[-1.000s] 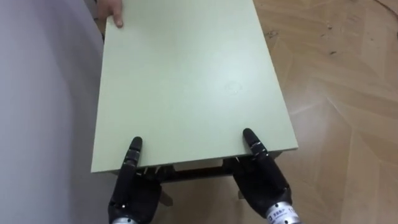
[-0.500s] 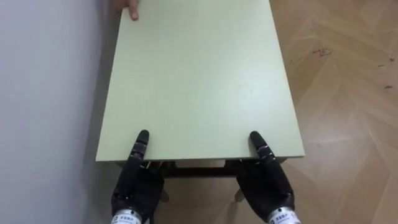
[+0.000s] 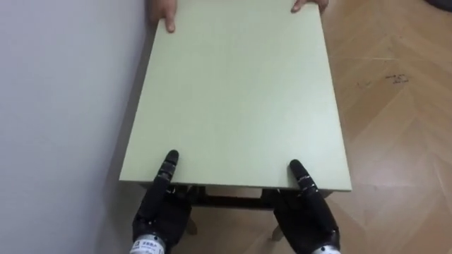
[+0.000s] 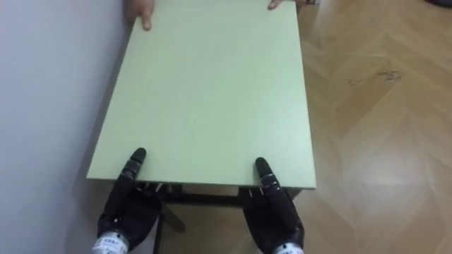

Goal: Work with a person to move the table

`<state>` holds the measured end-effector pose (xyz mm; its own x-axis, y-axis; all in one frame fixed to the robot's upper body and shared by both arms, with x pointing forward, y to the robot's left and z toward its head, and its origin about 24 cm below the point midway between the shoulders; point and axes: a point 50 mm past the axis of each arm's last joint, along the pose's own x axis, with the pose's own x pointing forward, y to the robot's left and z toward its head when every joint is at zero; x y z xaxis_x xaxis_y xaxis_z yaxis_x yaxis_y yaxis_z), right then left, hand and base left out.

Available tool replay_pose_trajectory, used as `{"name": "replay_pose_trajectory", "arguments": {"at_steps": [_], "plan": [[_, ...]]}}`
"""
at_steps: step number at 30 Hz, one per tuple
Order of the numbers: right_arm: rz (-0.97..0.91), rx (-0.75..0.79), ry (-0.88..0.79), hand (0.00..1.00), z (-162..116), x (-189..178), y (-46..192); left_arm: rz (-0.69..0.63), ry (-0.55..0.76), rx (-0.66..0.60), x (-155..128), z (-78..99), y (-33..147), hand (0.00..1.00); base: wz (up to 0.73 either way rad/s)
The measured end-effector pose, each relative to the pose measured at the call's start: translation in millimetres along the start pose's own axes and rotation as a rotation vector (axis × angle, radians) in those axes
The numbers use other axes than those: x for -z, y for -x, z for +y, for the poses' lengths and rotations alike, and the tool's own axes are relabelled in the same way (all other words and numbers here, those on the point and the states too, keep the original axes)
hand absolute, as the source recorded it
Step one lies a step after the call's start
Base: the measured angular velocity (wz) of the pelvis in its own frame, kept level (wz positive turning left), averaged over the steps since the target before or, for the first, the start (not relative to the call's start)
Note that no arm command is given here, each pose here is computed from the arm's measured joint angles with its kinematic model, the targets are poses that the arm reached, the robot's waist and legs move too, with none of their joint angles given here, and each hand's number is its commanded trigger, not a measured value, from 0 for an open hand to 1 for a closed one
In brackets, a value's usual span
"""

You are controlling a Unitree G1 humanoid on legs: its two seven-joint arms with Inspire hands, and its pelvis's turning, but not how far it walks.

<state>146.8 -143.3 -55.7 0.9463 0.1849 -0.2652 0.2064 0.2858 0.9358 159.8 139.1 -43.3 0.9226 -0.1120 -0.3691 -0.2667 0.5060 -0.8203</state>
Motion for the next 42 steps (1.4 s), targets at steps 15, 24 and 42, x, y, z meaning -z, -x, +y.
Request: {"name": "replay_pose_trajectory", "arguments": {"at_steps": [15, 24, 42], "plan": [[0.009, 0.069, -0.016, 1.0, -19, 3, 13, 0.066, -0.058, -0.044, 8, 6.6, 3.1, 1.0, 0.19], [0.001, 0.095, -0.016, 1.0, -20, 1, 13, 0.079, -0.054, -0.08, 12, 7.8, 2.9, 1.0, -0.03], [0.002, 0.101, -0.018, 0.13, -21, 3, 14, 0.076, -0.053, -0.088, 12, 9.7, 3.7, 0.01, -0.02]]}}
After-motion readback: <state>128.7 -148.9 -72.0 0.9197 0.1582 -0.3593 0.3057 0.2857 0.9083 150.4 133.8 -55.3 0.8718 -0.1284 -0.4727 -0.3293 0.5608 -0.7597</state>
